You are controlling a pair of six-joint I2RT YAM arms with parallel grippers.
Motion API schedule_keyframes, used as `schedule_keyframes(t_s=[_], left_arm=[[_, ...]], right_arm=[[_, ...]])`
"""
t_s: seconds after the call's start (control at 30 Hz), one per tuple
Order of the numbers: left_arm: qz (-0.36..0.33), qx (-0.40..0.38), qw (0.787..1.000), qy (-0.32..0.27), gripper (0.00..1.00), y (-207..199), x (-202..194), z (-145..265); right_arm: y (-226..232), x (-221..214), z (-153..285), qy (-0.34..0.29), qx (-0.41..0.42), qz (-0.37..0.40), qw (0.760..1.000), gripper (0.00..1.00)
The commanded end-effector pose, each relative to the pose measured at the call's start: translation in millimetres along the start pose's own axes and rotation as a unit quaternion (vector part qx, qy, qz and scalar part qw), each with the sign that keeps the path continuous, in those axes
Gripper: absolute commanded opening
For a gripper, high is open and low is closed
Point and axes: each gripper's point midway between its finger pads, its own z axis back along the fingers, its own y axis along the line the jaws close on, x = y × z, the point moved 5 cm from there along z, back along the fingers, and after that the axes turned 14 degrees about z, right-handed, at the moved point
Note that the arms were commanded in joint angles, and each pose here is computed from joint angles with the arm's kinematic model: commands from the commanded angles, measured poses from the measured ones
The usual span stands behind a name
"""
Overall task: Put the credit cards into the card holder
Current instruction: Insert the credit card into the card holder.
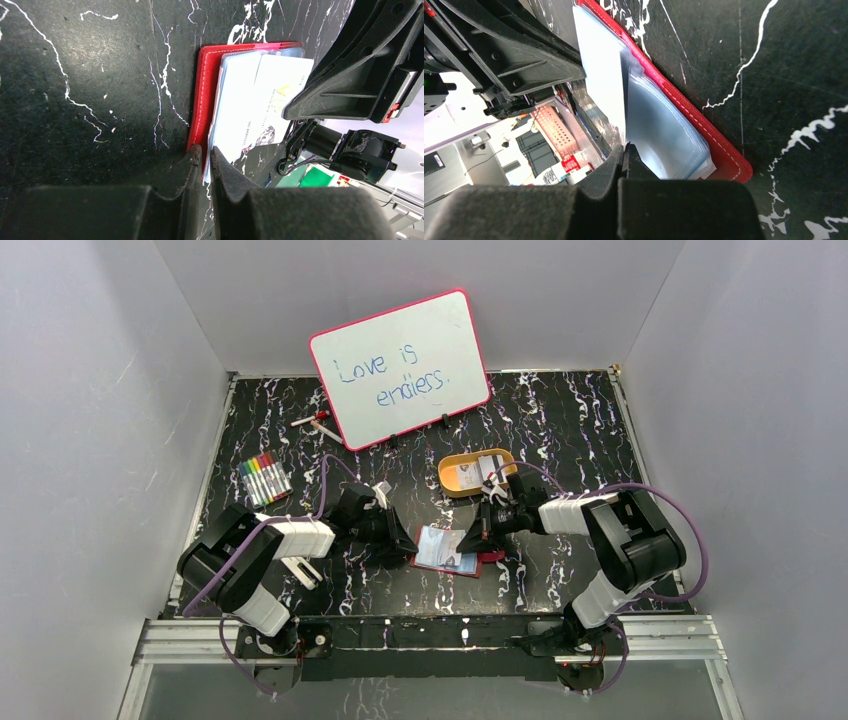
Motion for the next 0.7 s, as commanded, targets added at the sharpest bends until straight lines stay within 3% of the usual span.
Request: schedule_keyframes(t_s=[0.0, 0.67], left_arm=[[-0.003, 0.01, 1.0, 0.003, 0.11, 5, -3, -1], [-0.001, 0.021, 1.0, -0.004, 0.07, 6, -3, -1]], right_arm=[[-3, 3, -3, -0.01, 0.003, 0.006, 1.0, 0.0], [-14, -17, 3, 0.012, -0.023, 0.003, 1.0, 0.0]])
